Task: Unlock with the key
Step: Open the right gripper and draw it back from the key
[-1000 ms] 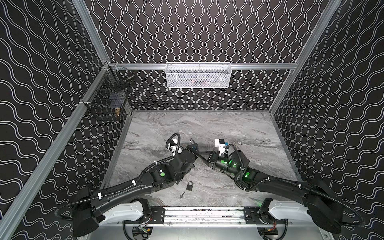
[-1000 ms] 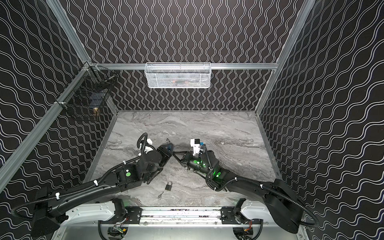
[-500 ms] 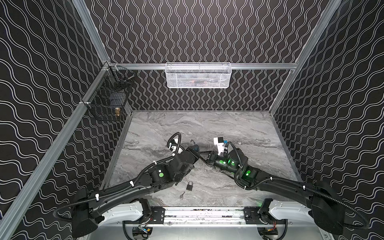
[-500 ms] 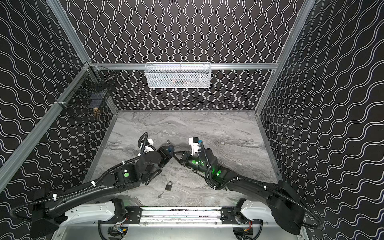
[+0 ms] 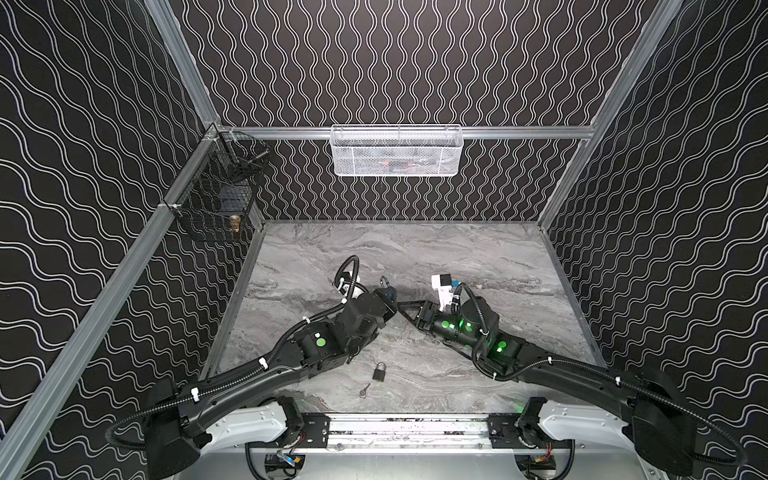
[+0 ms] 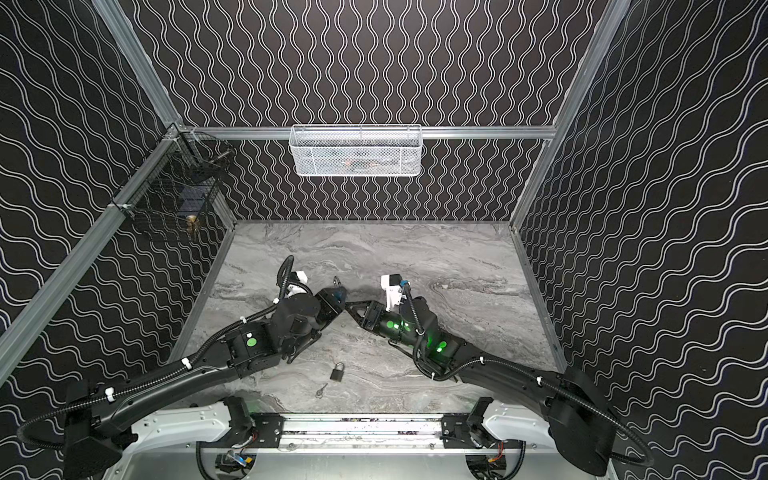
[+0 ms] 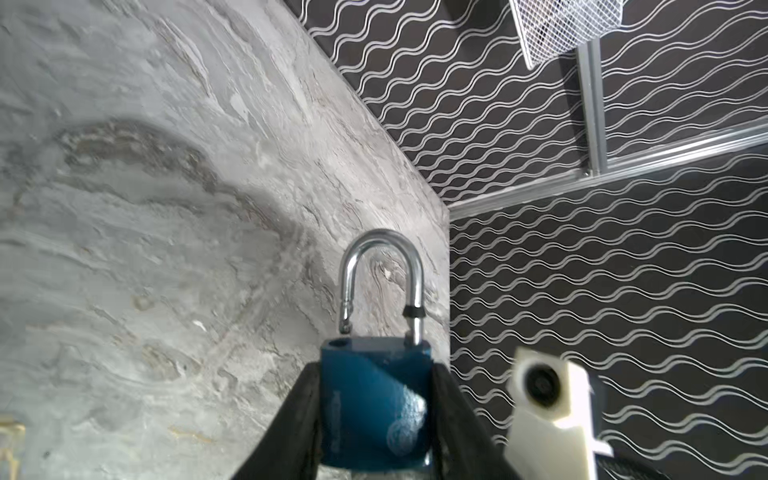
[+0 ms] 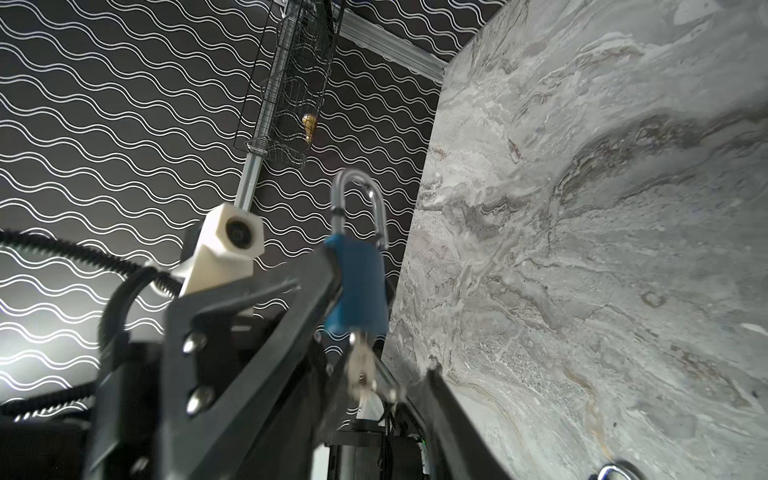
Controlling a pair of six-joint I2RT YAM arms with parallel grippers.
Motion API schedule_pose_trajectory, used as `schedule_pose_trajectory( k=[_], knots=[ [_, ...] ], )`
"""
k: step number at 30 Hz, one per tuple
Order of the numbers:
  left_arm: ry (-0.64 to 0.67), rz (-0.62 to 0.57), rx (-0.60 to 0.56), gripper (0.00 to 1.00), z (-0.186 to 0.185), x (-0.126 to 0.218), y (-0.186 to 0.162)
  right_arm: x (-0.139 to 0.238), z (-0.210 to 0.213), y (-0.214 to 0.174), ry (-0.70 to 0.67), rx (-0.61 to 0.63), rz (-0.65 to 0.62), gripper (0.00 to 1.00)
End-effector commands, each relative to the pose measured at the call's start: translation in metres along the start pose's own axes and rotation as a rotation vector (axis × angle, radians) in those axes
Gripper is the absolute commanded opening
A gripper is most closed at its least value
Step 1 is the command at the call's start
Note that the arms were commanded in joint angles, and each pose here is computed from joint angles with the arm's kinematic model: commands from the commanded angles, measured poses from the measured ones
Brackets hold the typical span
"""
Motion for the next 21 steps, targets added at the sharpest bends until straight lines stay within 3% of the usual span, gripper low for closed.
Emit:
schedule_pose_trajectory(
  k=[1,6,13,21],
  knots=[
    [-0.01,-0.003,-0.128,0.0,0.0,-0.001,0.009,0.005,0.004,0.001,-0.03,0.054,-0.004,0.55],
    [-0.07,-0.004,-0.349,0.0,0.001,-0.002,0.014,0.017,-0.001,0.004,-0.115,0.117,-0.009,0.67],
    [-0.117,0.042,-0.758,0.0,0.01,0.007,0.003,0.045,-0.01,0.018,-0.225,0.191,-0.047,0.77],
    [-0.161,-0.024,-0.962,0.0,0.024,0.011,-0.005,0.059,-0.013,0.027,-0.305,0.247,0.002,0.81]
  ],
)
Point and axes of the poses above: each gripper's point midway between its finger pads, its own x axis back along the fingers, its own z axis along the line the jaws close on, y = z × x, the point moved 5 cm from there along x, back along the fingers, and after that the axes turned 15 degrees about -x, right-handed, at the moved point
